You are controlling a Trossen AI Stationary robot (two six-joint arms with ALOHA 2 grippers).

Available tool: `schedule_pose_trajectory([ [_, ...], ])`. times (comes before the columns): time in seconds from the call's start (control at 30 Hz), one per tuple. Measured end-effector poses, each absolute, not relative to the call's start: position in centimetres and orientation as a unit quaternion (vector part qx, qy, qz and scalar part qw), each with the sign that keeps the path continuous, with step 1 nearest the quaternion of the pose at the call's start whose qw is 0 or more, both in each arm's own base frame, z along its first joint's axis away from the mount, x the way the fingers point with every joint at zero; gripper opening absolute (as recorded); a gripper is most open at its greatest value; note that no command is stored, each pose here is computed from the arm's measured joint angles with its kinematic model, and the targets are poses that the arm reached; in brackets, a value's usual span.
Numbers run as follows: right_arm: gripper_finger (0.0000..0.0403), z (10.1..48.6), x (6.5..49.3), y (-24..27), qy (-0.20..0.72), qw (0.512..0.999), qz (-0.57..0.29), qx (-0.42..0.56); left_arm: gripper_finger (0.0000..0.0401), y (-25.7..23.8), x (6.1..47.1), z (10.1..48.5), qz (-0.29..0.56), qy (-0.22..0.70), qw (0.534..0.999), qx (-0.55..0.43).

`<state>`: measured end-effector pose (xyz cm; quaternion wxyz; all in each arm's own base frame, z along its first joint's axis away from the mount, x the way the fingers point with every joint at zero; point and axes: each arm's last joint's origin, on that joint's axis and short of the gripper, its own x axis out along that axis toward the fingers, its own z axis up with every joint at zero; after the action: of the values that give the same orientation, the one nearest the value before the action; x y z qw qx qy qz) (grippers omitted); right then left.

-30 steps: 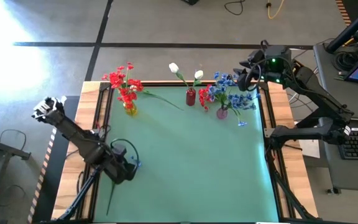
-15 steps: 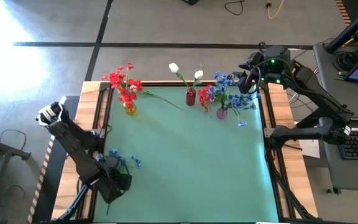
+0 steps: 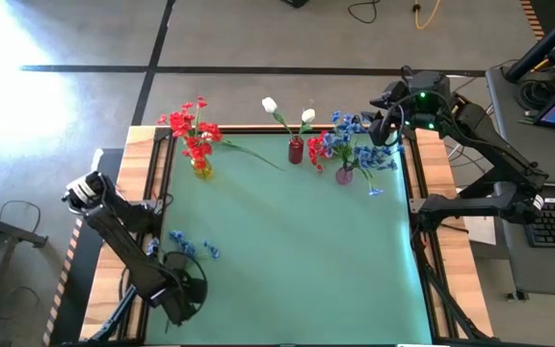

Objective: Sort flowers into vase by color
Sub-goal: Put the blue flower into the violet vase

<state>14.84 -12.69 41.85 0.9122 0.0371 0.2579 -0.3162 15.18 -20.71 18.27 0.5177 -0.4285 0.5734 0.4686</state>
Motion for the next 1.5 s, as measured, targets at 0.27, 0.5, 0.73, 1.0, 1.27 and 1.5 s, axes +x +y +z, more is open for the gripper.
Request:
schedule_pose_trajectory([
  [0.27, 0.0192, 41.9, 14.8, -12.7, 0.258, 0.912, -0.316, 0.037, 0.0225, -21.0, 15.4, 17.3, 0.483, 0.575, 0.513, -0.415],
  [0.5, 0.0192, 41.9, 14.8, -12.7, 0.258, 0.912, -0.316, 0.037, 0.0187, -21.0, 15.4, 16.2, 0.506, 0.569, 0.510, -0.401],
  [0.73, 0.0192, 41.8, 14.8, -12.7, 0.261, 0.911, -0.316, 0.038, 0.0149, -21.2, 15.6, 14.7, 0.529, 0.562, 0.506, -0.386],
  [1.0, 0.0192, 41.7, 14.8, -12.6, 0.265, 0.911, -0.315, 0.039, 0.0059, -21.7, 16.0, 13.6, 0.526, 0.557, 0.511, -0.389],
  [1.27, 0.0192, 42.2, 14.4, -12.3, 0.255, 0.912, -0.320, 0.026, 0.0005, -21.9, 16.6, 15.8, 0.484, 0.522, 0.566, -0.416],
  [1.5, 0.0192, 43.0, 13.9, -11.9, 0.226, 0.920, -0.321, 0.015, 0.0001, -21.7, 17.4, 19.0, 0.396, 0.448, 0.685, -0.415],
])
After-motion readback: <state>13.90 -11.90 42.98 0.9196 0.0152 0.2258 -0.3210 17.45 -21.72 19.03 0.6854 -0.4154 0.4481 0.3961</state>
